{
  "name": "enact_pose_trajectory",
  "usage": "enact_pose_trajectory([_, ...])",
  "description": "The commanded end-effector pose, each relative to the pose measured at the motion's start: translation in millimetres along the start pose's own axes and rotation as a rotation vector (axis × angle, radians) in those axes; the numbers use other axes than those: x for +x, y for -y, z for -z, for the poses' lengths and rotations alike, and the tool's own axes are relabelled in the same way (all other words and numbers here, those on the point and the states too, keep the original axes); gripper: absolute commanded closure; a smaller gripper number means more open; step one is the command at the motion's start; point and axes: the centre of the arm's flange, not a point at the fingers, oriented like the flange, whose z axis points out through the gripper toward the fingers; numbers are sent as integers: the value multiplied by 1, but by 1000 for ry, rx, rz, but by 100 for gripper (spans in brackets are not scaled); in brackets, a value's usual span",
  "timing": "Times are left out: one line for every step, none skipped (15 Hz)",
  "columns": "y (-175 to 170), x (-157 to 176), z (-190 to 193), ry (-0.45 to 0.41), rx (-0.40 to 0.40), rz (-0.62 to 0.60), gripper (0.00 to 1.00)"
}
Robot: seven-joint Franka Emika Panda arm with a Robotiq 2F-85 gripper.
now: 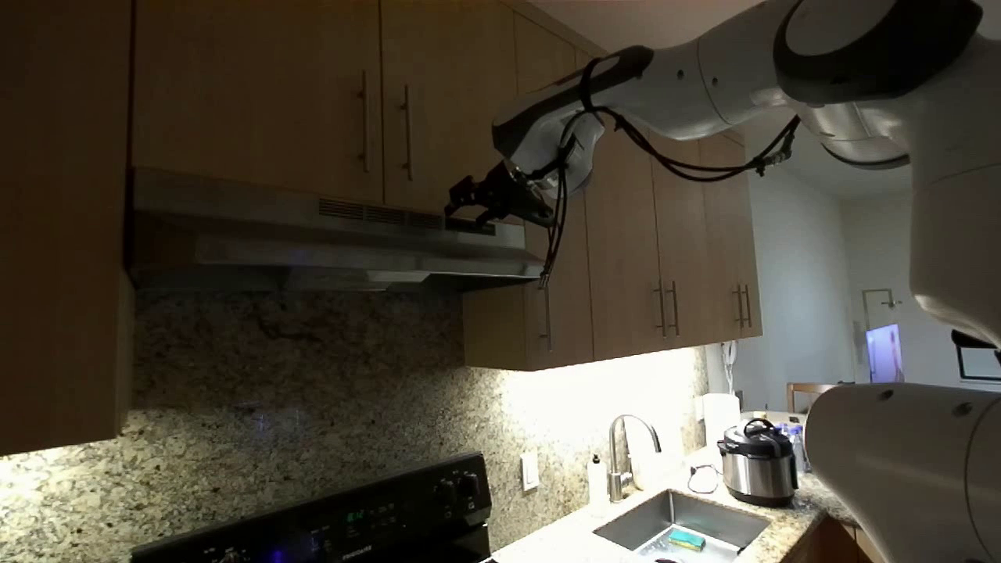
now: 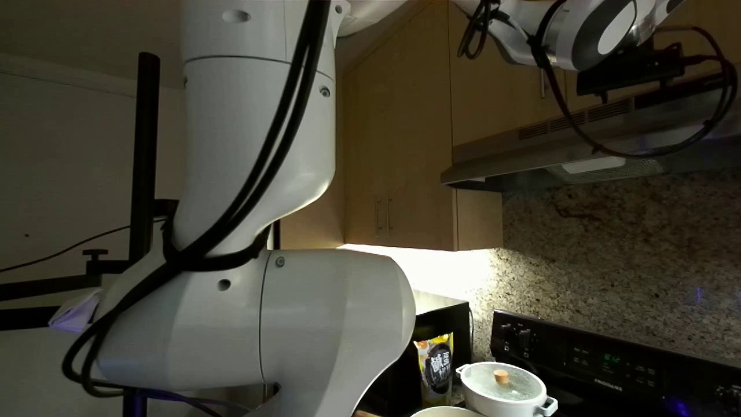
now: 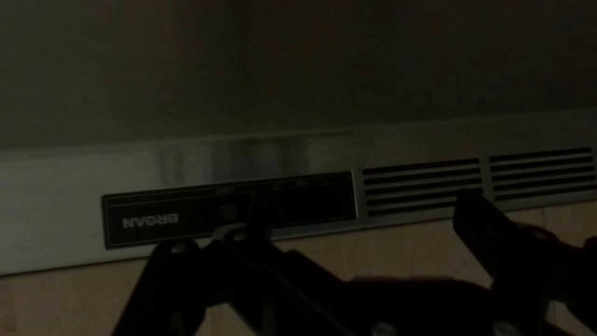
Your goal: Turn on the light
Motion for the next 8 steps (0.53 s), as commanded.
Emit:
enact_pose_trajectory([-11,17,-25,1,-6,44,0])
enact_pose_trajectory([-11,18,-27,0,-7,46,0])
enact_pose_trajectory([-12,19,-29,-2,-6,46,0])
enact_pose_trajectory([-11,20,-31,-3,-7,48,0])
enact_pose_trajectory([-12,21,-33,-4,-5,49,0])
enact_pose_trajectory([-12,22,-34,-6,-4,48,0])
enact_pose_trajectory([-14,23,-36,-6,-4,48,0])
enact_pose_trajectory([-16,24,-37,-7,-6,46,0])
